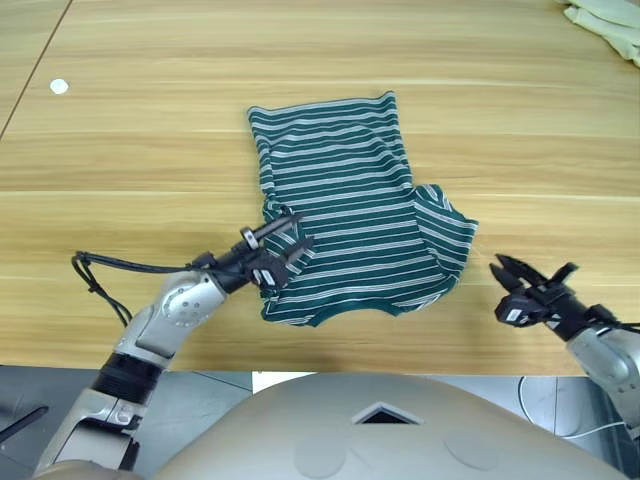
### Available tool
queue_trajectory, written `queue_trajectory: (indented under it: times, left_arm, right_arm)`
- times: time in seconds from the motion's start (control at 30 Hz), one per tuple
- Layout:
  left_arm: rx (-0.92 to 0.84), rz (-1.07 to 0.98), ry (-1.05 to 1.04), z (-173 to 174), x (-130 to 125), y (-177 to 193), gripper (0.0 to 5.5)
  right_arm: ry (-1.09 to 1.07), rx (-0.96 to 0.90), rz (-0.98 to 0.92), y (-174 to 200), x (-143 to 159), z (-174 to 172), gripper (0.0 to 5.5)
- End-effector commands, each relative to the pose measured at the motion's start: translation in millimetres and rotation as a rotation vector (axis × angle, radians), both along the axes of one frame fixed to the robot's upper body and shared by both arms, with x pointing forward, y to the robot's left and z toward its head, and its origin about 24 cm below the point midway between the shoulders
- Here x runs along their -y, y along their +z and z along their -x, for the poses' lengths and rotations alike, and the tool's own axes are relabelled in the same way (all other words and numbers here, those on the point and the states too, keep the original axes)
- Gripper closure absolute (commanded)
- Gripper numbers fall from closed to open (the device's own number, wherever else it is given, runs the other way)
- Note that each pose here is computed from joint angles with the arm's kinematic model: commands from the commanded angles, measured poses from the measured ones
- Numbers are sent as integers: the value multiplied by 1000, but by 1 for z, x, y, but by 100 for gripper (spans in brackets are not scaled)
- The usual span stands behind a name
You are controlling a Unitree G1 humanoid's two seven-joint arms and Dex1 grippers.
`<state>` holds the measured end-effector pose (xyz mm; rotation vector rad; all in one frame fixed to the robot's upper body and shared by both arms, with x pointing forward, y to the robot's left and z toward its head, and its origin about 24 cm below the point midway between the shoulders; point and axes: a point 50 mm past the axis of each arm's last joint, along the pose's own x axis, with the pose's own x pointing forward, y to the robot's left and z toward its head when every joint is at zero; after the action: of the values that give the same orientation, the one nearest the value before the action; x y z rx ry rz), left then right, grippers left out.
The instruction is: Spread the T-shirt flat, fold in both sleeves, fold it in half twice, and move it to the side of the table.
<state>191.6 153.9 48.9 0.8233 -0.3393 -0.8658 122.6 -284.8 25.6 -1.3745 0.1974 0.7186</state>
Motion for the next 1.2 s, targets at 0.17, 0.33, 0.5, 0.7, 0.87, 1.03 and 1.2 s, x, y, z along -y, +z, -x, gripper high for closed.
queue_trajectory:
  times: [0.17, 0.33, 0.5, 0.7, 0.87, 1.03, 1.2]
  left_arm:
    - [12, 92, 18, 7, -2, 15, 346]
    - [-7, 122, 11, 9, 0, 15, 346]
    - [-17, 117, 2, 9, 2, 13, 346]
    - [-24, 107, -3, 11, 1, 11, 346]
    - [-29, 103, 2, 14, -1, 11, 346]
    - [-24, 104, -1, 13, 1, 10, 346]
    - [-24, 106, -8, 13, 2, 11, 346]
  right_arm:
    - [34, -14, 135, -36, 3, -48, 445]
    - [51, 28, 148, -43, 0, -71, 445]
    - [98, 26, 150, -46, -5, -73, 445]
    - [35, 46, 200, -40, 15, -63, 445]
    - [42, -88, 214, -37, 23, -18, 445]
    - [134, -104, 125, -36, -7, -19, 445]
    - [153, -61, 119, -37, -14, -34, 445]
